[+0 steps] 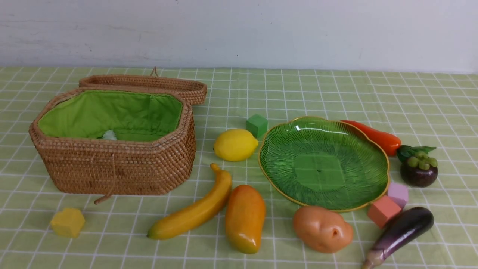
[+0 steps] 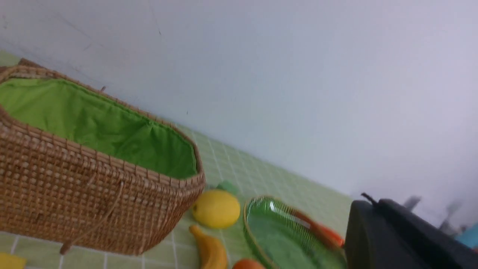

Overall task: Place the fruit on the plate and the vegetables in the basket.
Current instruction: Use the left arm to grab a banana and put it into the right plate

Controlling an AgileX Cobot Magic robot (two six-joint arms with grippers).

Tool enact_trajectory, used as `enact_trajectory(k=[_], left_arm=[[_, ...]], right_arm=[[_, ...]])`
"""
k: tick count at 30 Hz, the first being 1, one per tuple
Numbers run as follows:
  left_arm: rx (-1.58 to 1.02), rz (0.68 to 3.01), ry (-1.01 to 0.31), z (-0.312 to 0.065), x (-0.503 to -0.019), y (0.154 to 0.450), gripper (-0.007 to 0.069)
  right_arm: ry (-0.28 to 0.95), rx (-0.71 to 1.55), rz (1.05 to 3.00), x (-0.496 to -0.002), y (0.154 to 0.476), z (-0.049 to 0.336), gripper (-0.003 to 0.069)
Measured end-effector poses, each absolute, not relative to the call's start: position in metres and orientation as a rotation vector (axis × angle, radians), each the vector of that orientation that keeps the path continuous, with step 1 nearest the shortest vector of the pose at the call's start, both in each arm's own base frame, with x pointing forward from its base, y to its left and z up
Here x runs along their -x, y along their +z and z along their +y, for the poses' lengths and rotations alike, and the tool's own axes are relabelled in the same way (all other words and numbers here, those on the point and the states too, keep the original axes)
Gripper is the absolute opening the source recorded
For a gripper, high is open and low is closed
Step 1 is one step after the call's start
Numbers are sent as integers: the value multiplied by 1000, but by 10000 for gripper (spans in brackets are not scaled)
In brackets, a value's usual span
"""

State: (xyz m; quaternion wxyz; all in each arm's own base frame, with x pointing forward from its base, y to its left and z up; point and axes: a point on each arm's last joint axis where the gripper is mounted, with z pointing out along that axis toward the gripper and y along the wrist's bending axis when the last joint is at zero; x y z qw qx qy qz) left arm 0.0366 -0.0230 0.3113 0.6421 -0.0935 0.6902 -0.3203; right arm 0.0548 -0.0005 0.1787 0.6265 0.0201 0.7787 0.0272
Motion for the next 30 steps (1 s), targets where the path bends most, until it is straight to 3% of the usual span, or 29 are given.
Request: enact_trajectory(k=[5, 12, 17, 22, 26, 30], left_arm=[[77, 1807, -669, -33, -52, 324, -13], [-20, 1981, -603, -38, -76, 315, -13], [-113, 2046, -568, -42, -88, 324, -13], [-225, 2130, -581, -50, -106, 342, -13], [-359, 2176, -616, -63, -114, 348, -13], [-483, 2252, -640, -79, -122, 353, -13]], right_arm=[[365, -264, 1526, -57, 201, 3, 241], [568, -405, 1372, -56, 213, 3, 231], [588, -441, 1533, -56, 237, 5, 134], [492, -234, 1914, -63, 304, 15, 27], [458, 47, 2129, -62, 350, 26, 12], [498, 259, 2166, -52, 391, 32, 12]])
